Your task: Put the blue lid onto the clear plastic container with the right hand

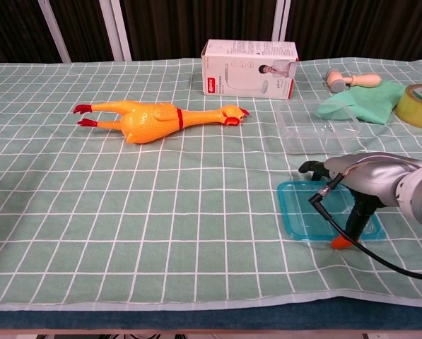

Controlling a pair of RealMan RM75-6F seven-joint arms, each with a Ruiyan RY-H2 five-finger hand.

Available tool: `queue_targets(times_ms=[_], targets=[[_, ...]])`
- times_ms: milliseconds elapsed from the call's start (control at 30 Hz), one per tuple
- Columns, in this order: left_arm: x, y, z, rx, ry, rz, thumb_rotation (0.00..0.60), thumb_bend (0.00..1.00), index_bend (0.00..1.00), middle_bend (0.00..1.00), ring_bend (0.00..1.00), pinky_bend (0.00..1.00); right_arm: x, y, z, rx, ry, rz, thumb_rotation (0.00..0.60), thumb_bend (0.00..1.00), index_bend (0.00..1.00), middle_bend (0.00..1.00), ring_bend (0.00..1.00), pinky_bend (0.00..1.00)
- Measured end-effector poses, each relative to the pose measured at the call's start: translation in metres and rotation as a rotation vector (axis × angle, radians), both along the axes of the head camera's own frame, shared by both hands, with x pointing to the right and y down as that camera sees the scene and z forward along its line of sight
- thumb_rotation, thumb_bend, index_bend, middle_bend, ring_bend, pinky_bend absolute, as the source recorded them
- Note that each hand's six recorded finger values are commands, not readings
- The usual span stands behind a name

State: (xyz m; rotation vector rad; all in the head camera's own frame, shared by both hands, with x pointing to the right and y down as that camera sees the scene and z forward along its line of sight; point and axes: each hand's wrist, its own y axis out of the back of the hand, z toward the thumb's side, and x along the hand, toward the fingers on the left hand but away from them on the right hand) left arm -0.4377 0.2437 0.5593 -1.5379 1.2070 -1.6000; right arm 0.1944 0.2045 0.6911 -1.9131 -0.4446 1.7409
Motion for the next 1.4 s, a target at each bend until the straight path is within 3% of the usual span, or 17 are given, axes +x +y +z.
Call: queue_targets(times_ms=[267,1000,1400], targets=[[0.0,0.0,0.0,-0.003,0.0,-0.001,0.6,0.79,0.09,0.0,0.0,0.0,-0.001,0.001,-0.003,0.022,-0.028,0.0,0.6,0.18,0.0,0.46,0.1,0.0],[0.0,0.001,0.001,-0.009,0.004,-0.004,0.6,0.79,0.09,0.0,0.0,0.0,0.002,-0.001,-0.009,0.032,-0.001,-0.017,0.6,0.18,0.0,0.47,0.12,0.0],[0.001,0.001,0.0,-0.005,0.006,-0.002,0.6,0.79,0.09,0.0,0.0,0.0,0.001,-0.007,-0.029,0.064,-0.006,-0.025,0.6,0.18,0.0,0.47,0.12,0.0]])
